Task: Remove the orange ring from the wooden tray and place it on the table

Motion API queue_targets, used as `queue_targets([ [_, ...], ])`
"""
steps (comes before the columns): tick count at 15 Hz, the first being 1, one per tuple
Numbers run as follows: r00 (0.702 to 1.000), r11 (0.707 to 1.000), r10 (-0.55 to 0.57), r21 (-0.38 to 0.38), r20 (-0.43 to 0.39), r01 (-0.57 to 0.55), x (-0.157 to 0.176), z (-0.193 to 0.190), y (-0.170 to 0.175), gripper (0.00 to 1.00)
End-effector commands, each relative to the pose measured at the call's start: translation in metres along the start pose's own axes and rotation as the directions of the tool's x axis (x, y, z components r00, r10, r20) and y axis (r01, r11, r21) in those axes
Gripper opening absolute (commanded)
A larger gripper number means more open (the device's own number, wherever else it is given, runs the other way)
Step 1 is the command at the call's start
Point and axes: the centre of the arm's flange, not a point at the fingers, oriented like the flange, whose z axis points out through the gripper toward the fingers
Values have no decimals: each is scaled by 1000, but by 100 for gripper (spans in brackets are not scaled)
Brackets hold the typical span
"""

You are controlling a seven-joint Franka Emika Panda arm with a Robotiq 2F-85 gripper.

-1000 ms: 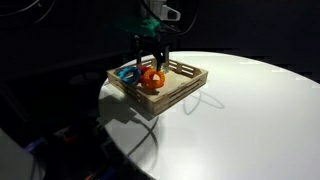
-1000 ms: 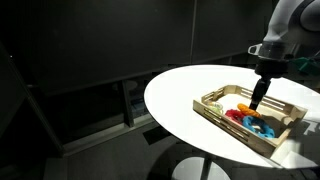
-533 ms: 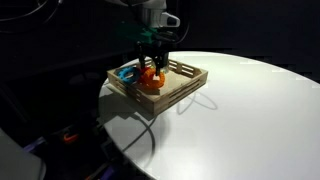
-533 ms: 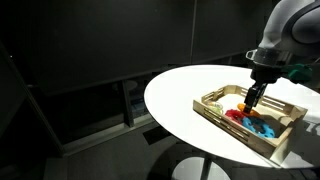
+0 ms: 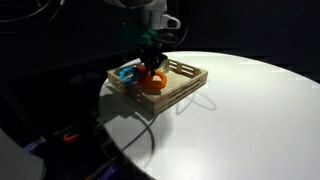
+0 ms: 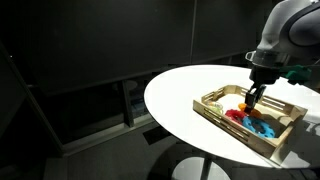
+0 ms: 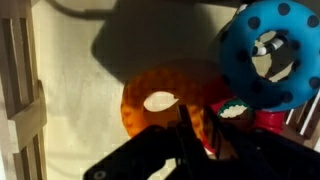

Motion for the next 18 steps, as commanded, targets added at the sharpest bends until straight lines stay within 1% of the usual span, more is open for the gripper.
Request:
queue_targets([
  [1, 999, 999, 48, 6, -19, -47, 8, -9, 8, 2],
  [2, 998, 998, 58, 10, -29, -58, 8, -14, 12, 2],
  [3, 997, 998, 66, 14, -39, -66, 9, -20, 17, 5],
  [4, 996, 997, 75, 16, -53, -74, 11, -29, 23, 4],
  [5, 994, 996, 84, 16, -66, -83, 12, -37, 28, 4],
  [11, 977, 989, 137, -24, -165, -143, 16, -96, 71, 5],
  [14, 973, 984, 153, -60, -170, -165, 3, -113, 91, 5],
  [18, 973, 974, 176, -118, -151, -195, -20, -125, 119, 5],
])
